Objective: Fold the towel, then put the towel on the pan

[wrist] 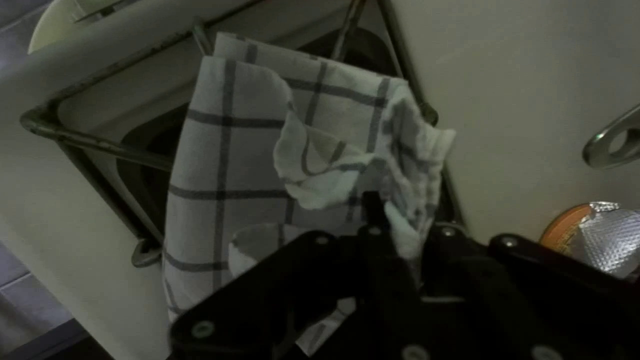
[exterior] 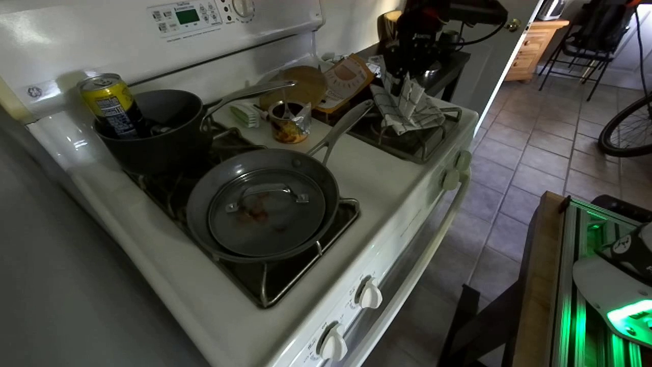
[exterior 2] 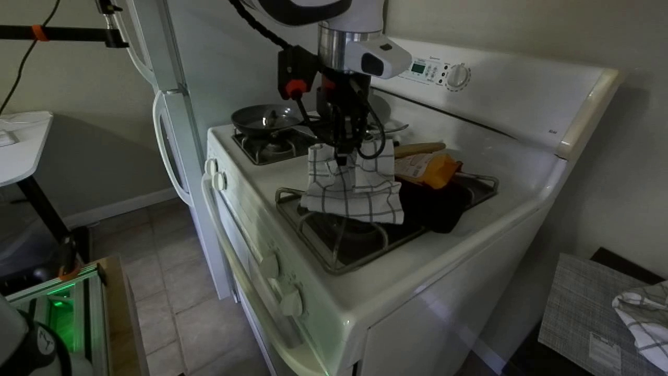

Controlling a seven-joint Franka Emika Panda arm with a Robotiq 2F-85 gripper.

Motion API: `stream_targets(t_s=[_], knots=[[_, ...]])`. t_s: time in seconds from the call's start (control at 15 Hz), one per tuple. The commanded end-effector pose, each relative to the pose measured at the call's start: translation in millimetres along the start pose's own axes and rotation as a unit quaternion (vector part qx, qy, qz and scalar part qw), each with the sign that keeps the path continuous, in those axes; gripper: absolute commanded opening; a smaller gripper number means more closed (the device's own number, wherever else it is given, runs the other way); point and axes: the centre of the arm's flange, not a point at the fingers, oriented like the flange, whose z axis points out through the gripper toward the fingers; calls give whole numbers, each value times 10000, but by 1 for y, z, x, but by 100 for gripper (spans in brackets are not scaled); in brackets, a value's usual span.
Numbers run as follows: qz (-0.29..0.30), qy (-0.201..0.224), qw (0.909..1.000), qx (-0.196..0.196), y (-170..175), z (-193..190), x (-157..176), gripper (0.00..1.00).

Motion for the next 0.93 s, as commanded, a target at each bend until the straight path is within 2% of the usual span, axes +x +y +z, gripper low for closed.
stream_targets(t_s=[0.0,0.27,0.47,0.67,0.73,0.87], knots=[[341,19,9994,30,-3,14,5,47],[467,96,9988,124,-2,-14,5,77],[556,458,9972,214,4,-58,5,99],[769,706,9942,269,18,-104,-2,100],[820,648,9945,98,31,-110,-6,100],[869,277,9951,375,60,-126,-17,100]])
